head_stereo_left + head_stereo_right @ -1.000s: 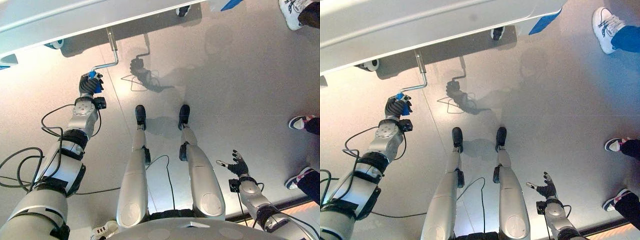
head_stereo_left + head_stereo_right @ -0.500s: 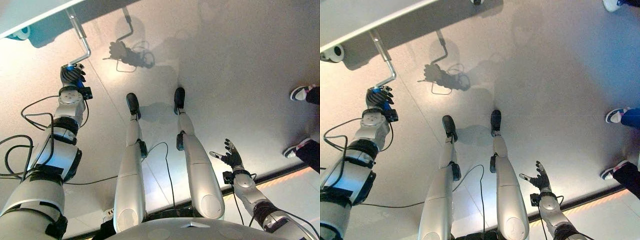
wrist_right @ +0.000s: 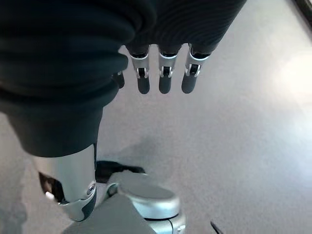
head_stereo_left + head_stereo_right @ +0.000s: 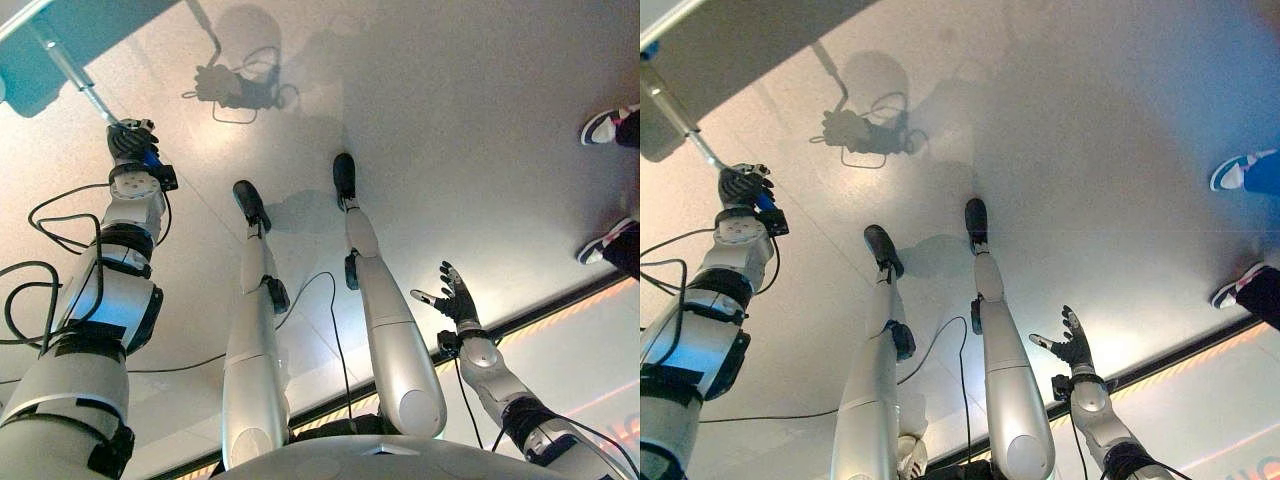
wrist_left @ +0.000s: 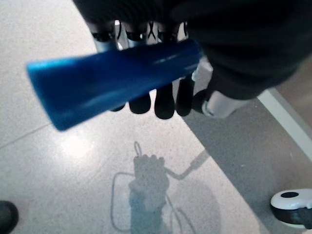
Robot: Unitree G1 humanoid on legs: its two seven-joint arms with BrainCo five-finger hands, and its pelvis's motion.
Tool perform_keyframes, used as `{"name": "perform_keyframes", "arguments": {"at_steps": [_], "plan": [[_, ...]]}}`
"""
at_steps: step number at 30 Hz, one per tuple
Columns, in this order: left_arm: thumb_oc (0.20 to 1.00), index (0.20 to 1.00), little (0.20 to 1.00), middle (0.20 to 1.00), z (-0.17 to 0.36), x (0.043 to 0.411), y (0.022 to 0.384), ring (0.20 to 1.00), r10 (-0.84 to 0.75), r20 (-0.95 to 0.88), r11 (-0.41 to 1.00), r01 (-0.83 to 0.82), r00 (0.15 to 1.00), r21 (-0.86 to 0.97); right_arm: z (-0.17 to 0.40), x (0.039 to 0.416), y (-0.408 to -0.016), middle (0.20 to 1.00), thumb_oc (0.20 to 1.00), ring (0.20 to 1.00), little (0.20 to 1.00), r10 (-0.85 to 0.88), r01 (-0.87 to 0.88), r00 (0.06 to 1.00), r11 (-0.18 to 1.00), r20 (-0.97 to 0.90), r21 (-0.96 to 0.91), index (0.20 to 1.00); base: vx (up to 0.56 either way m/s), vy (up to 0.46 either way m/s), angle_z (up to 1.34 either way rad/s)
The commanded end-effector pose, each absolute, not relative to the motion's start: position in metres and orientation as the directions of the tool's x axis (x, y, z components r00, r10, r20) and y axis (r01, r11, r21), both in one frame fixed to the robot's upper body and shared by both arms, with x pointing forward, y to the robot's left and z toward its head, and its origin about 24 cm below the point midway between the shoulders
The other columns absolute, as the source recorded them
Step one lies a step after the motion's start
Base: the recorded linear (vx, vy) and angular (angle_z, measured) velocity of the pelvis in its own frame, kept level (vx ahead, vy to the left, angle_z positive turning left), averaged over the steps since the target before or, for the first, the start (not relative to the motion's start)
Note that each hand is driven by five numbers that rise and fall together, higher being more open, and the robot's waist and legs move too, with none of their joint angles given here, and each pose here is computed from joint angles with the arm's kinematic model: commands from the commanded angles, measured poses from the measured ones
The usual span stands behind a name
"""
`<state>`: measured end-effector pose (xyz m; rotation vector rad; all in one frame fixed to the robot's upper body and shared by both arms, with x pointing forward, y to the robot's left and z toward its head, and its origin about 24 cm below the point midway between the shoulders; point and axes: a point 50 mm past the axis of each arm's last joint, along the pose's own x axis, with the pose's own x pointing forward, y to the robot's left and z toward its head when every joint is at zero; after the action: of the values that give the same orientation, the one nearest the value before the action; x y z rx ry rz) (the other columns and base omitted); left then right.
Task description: Raise the hospital bed
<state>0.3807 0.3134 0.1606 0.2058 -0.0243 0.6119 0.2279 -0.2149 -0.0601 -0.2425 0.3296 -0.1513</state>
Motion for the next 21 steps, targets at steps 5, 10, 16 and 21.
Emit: {"name": "perform_keyframes", "arguments": {"at_steps": [5, 10, 16, 21], "plan": [[0.200, 0.200, 0.200, 0.200, 0.209, 0.398, 0.289, 0.200, 0.478, 0.233, 0.833, -0.521, 0.847, 0.188, -0.065, 0.211, -0.226, 1.000, 1.000, 1.000, 1.000, -0.186, 0.085, 0.931, 0.947, -0.314, -0.311, 1.000, 0.00, -0.033, -0.16], [0.200, 0.200, 0.200, 0.200, 0.214, 0.402, 0.276, 0.200, 0.442, 0.256, 0.858, -0.488, 0.860, 0.161, -0.067, 0.208, -0.225, 1.000, 1.000, 1.000, 1.000, -0.179, 0.076, 0.929, 0.948, -0.322, -0.307, 1.000, 0.03, -0.041, -0.16], [0.200, 0.200, 0.200, 0.200, 0.213, 0.409, 0.251, 0.200, 0.370, 0.266, 0.904, -0.411, 0.890, 0.119, -0.073, 0.200, -0.230, 1.000, 1.000, 1.000, 1.000, -0.194, 0.073, 0.915, 0.942, -0.354, -0.327, 1.000, 0.04, -0.060, -0.15], [0.200, 0.200, 0.200, 0.200, 0.212, 0.413, 0.228, 0.200, 0.308, 0.280, 0.935, -0.343, 0.909, 0.087, -0.074, 0.199, -0.235, 1.000, 1.000, 1.000, 1.000, -0.206, 0.075, 0.910, 0.935, -0.360, -0.346, 1.000, 0.00, -0.031, -0.01]]}}
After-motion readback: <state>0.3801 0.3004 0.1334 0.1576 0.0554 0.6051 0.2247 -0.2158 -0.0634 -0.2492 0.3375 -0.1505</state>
